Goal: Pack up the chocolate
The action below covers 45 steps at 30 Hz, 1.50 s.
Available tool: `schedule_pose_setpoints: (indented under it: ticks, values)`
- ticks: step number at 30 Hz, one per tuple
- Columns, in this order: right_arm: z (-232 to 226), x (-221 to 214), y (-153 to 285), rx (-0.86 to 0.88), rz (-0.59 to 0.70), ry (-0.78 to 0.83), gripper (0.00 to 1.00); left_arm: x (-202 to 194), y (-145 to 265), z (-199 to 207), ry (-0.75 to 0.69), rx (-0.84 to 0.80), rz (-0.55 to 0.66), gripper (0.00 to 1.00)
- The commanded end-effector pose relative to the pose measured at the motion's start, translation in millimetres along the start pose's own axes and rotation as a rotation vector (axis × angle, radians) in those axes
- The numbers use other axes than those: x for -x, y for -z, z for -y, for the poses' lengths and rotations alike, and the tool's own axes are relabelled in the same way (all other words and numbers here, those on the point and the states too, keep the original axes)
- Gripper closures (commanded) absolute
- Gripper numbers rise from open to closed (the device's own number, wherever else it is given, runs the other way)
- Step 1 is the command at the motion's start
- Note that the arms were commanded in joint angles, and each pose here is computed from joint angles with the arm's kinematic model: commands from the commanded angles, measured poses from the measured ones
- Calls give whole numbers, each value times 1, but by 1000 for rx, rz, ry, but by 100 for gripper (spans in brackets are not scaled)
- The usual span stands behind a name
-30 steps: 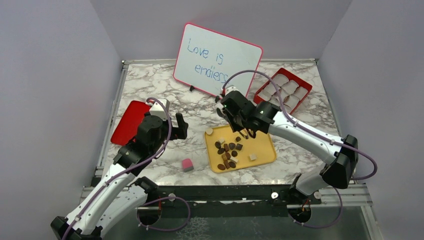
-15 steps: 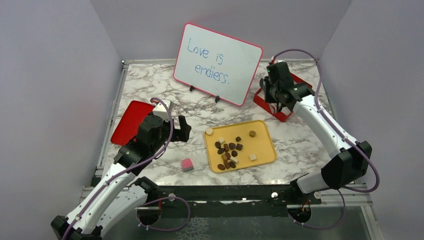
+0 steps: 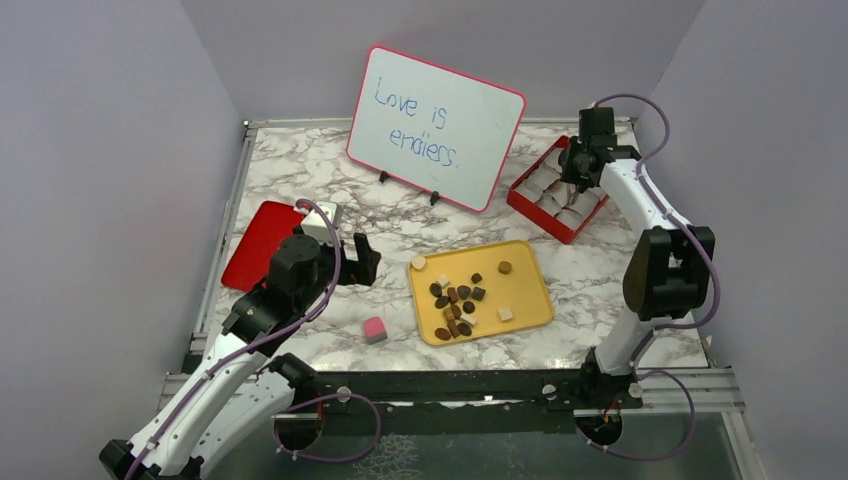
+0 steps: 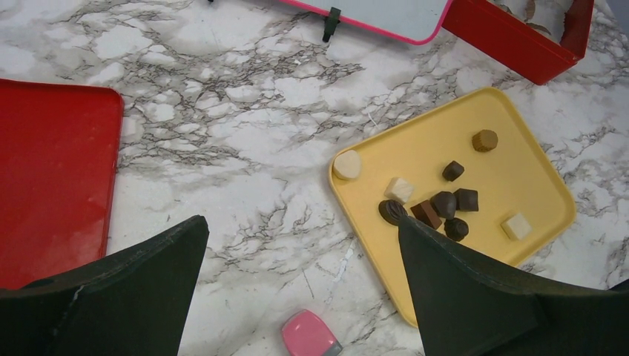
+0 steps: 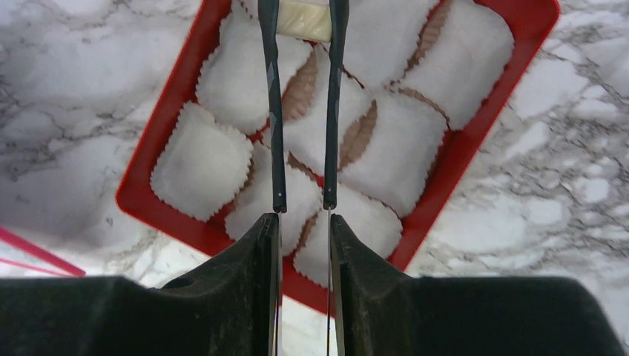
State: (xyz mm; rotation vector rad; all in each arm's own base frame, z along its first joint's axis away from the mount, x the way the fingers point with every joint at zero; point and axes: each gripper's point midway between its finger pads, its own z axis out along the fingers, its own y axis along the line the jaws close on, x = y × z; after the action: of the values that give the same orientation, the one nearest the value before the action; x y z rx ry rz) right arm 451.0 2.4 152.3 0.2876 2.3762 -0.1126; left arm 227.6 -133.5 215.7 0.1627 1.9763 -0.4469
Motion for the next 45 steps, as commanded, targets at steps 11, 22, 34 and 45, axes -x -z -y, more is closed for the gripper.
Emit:
schedule_pose_setpoints:
  ticks: [11,22,34,45]
  values:
    - [-16,35,-52,67,70,-22,68,-4,2,1,-5,-16,-4,1]
    - [-9,35,-67,22,80,7,64,-6,-2,1,-9,-18,-15,1]
    - [8,31,-59,-71,49,1,55,-7,-3,1,-9,-17,-22,1]
    - [6,19,-13,-20,-4,-29,58,-4,-1,0,-7,-14,-4,1]
